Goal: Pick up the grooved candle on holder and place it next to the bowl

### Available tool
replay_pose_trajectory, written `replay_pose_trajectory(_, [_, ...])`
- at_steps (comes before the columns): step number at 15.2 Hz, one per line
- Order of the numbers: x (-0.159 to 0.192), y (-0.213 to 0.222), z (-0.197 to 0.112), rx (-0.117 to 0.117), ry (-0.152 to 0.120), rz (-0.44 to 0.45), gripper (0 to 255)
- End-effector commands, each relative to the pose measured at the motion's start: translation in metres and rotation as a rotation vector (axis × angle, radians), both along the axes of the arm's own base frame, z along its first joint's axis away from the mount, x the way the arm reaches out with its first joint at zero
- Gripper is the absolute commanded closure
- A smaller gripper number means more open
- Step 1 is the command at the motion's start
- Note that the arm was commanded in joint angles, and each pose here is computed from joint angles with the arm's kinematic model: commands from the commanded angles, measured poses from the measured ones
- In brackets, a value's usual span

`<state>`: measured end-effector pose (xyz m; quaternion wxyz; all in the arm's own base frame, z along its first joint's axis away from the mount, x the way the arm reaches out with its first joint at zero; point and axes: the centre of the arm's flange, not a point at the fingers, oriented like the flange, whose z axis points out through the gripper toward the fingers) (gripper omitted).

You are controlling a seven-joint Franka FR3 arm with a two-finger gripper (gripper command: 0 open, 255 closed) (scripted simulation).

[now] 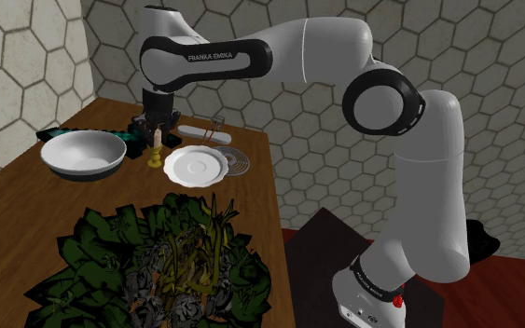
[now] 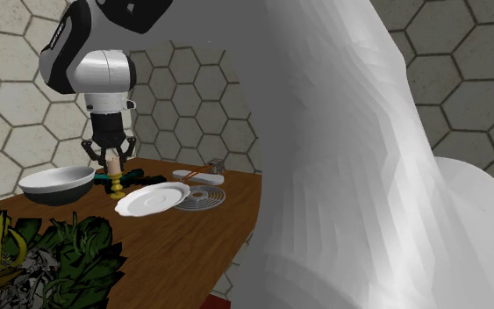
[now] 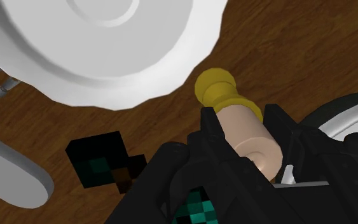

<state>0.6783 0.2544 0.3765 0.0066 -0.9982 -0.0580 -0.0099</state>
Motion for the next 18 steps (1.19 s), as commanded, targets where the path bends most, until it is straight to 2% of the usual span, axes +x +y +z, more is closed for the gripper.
replay_pose_trajectory(1, [0.0, 0.0, 0.0, 0.0, 0.0, 0.0, 255])
replay_pose_trajectory(2, [0.0, 0.0, 0.0, 0.0, 0.0, 0.0, 0])
replay_pose_trajectory(7, [0.0, 0.0, 0.0, 0.0, 0.0, 0.0, 0])
replay_pose_trajectory(11, [-0.001, -0.001, 0.05, 0.0, 0.0, 0.0, 0])
replay_pose_trajectory(18, [-0.001, -0.001, 0.05, 0.0, 0.0, 0.0, 0])
